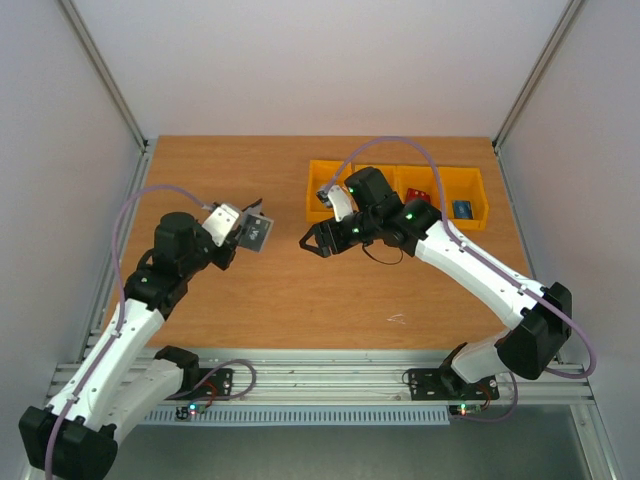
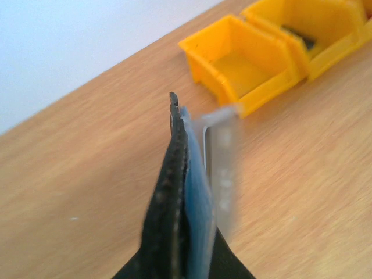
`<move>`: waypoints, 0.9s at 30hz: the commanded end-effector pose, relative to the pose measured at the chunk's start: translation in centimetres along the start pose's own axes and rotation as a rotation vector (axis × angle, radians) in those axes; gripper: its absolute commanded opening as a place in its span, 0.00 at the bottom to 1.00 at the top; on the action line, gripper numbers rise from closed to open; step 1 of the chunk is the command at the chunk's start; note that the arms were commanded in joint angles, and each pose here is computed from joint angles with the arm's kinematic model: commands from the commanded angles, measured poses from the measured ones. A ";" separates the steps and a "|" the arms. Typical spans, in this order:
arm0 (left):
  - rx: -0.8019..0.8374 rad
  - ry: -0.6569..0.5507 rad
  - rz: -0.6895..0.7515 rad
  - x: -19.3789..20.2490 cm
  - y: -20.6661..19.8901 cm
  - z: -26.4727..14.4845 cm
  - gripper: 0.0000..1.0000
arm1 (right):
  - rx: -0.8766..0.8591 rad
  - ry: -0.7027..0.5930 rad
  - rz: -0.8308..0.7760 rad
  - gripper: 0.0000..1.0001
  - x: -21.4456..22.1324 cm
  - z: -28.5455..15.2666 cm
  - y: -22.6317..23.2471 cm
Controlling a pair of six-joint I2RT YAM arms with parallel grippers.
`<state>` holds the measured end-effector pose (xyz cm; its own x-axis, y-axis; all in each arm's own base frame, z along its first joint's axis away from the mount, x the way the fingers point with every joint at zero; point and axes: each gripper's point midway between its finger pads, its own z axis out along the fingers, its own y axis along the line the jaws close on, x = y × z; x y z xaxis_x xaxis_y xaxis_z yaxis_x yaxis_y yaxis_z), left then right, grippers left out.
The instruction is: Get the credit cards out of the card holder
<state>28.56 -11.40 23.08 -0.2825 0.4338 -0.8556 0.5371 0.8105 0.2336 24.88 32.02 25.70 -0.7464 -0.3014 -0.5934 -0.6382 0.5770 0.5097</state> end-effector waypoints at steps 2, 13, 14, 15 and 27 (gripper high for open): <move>-0.110 -0.037 0.187 -2.6 1.9 -1.7 0.00 | -0.109 -0.072 -0.075 0.67 -1.7 -1.2 2.8; 0.608 -0.392 -0.338 -11.8 -7.2 -9.0 0.00 | -0.145 -0.136 -0.183 0.90 -1.5 -5.2 5.4; 0.655 -0.408 -0.355 -12.4 -7.6 -9.6 0.00 | -0.148 -0.141 -0.194 0.96 -1.3 -5.7 5.6; 0.693 -0.423 -0.356 -12.8 -8.0 -10.1 0.00 | -0.161 -0.146 -0.207 0.98 -1.2 -6.2 6.0; 0.944 -0.601 -0.284 -17.0 -9.8 -16.2 0.00 | -0.204 -0.180 -0.320 0.98 -1.8 -9.5 8.6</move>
<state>18.05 -20.25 39.52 -0.2794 -0.1583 -0.9470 0.9180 0.2452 -0.3118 19.25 30.73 35.88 -0.5356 -0.2757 -0.7982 -0.8341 0.3207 0.4489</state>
